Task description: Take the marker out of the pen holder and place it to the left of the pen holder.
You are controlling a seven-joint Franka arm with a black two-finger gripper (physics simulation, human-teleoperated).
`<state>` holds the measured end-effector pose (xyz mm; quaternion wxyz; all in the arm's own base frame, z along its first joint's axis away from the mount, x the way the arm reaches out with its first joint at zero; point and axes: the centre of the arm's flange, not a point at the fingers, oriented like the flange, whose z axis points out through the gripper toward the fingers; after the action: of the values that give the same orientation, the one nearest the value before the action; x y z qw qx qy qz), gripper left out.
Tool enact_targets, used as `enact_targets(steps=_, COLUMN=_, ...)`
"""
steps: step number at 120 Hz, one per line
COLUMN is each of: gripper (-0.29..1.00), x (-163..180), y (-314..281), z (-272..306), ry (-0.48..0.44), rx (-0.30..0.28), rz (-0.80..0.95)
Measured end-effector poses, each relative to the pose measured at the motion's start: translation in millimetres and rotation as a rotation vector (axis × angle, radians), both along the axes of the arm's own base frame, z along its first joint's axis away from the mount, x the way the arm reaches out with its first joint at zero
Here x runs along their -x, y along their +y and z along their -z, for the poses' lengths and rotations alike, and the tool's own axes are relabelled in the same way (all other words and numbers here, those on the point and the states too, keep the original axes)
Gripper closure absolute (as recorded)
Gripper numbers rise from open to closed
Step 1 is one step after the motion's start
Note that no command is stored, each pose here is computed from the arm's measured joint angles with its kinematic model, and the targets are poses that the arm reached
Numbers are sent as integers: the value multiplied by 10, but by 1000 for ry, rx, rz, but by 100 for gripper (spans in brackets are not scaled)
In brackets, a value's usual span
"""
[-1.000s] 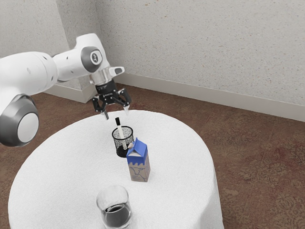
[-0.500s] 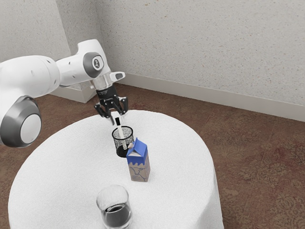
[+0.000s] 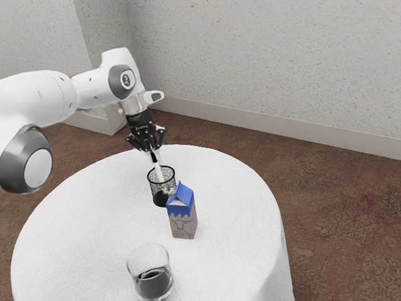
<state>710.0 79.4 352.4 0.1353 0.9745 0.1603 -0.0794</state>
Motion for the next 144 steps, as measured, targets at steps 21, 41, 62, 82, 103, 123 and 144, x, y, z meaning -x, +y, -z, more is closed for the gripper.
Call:
enact_targets(steps=21, gripper=77, x=79, y=1, z=-592, ry=-49, rx=-11, rz=16)
enact_targets(steps=41, gripper=78, x=278, y=28, z=-1337, ry=-96, rx=-33, rz=36)
enact_targets(steps=62, gripper=79, x=543, y=346, z=-1374, ry=47, rx=-90, rz=19)
enact_targets(steps=82, gripper=79, x=629, y=370, z=-652, ry=301, rx=-78, rz=17)
enact_targets(steps=103, gripper=79, x=718, y=343, z=15, ry=508, rx=-47, rz=2)
enact_targets(steps=123, gripper=79, x=790, y=325, z=247, ry=620, rx=-43, rz=-29)
enact_targets(steps=144, gripper=79, x=857, y=341, z=362, ry=695, rx=-47, rz=-67)
